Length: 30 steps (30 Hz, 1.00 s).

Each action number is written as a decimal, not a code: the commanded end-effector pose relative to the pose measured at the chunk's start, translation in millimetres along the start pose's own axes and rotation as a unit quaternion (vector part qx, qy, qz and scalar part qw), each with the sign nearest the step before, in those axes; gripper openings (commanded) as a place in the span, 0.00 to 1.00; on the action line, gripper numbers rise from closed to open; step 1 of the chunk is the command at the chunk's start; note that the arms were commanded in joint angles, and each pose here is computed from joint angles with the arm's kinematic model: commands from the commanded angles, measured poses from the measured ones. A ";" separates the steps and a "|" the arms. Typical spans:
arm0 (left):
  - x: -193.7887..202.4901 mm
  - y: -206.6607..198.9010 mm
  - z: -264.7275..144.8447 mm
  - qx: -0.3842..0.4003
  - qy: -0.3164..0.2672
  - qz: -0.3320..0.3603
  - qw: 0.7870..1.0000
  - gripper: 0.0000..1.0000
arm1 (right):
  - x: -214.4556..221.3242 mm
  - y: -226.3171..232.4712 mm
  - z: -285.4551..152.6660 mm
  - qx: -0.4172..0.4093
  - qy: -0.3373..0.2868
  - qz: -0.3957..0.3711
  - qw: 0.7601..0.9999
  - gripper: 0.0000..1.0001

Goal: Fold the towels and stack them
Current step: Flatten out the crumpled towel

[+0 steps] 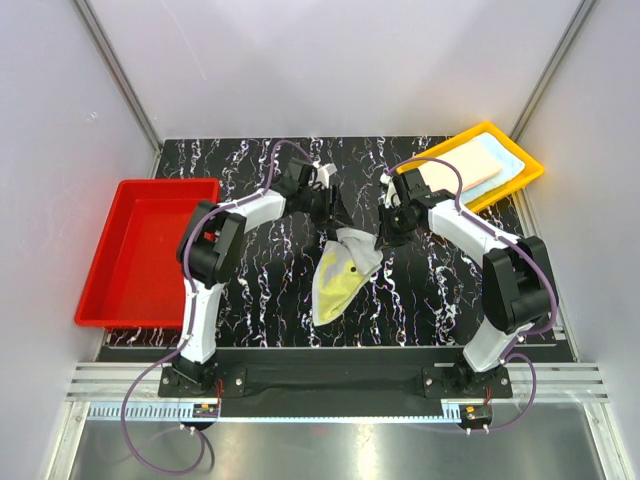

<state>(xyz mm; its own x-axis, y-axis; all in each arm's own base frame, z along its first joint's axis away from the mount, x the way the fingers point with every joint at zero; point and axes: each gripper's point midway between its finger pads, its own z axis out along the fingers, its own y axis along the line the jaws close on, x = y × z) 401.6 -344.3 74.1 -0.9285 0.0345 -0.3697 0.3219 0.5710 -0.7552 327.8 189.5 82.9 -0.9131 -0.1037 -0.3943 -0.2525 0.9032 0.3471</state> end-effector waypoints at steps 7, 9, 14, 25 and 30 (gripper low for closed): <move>10.9 21.2 -5.6 -0.040 -0.002 0.020 0.999 0.55 | -10.4 4.0 0.1 -0.012 -0.007 -0.006 1.000 0.07; 10.4 18.0 -7.8 -0.033 -0.003 0.029 0.999 0.56 | -9.8 2.9 -1.1 -0.008 -0.007 -0.005 1.000 0.06; 18.2 9.1 -9.5 -0.002 0.004 0.046 0.999 0.58 | -6.7 -2.7 -2.7 0.007 -0.005 -0.004 1.000 0.06; 37.6 -4.1 -6.1 0.047 0.021 0.007 0.999 0.30 | -21.1 13.1 -6.6 -0.022 -0.014 -0.001 1.000 0.05; 42.6 -13.4 -35.4 0.031 0.002 -0.001 1.000 0.00 | -36.6 54.1 -10.1 -0.077 -0.020 -0.034 0.996 0.00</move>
<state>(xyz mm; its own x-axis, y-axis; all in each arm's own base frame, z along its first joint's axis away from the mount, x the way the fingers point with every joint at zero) 348.6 -323.6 32.4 -0.9624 0.0683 -0.2628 0.2537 0.5709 -0.7808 335.2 205.1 95.8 -0.9137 -0.1127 -0.3905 -0.2750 0.8790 0.3895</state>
